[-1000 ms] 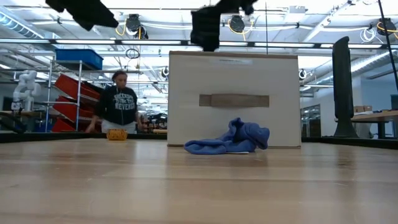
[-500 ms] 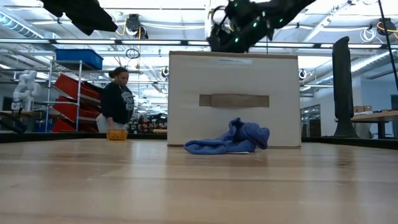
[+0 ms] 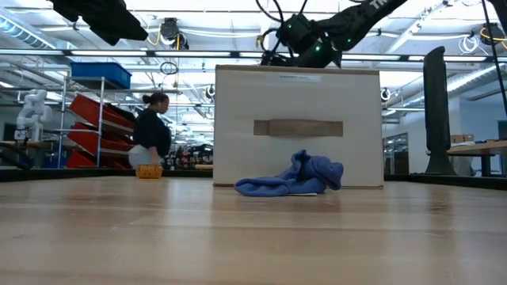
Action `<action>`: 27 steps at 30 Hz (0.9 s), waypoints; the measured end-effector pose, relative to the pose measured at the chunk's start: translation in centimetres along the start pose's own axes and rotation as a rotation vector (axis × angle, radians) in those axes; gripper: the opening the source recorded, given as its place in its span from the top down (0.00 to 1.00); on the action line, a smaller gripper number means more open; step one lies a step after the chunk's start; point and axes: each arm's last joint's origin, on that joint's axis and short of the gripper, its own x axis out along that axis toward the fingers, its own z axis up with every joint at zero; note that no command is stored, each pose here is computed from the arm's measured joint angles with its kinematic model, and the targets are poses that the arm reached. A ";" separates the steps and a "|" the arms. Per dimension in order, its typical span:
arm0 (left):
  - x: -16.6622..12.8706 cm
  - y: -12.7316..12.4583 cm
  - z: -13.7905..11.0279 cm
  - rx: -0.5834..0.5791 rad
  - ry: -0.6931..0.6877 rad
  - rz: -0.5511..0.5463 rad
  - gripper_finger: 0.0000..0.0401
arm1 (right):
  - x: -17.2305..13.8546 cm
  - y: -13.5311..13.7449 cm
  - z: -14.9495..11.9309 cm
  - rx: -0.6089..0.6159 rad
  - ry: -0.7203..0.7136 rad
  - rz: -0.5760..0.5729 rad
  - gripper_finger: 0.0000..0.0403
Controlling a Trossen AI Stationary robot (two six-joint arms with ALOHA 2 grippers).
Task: Sort clothes
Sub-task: Put the black sock into the laundry organizer, then put the purple sock into the laundry organizer
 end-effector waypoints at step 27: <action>0.0 0.0 0.0 0.024 -0.003 -0.005 0.69 | -14.0 5.7 5.0 -0.033 -0.272 0.207 0.56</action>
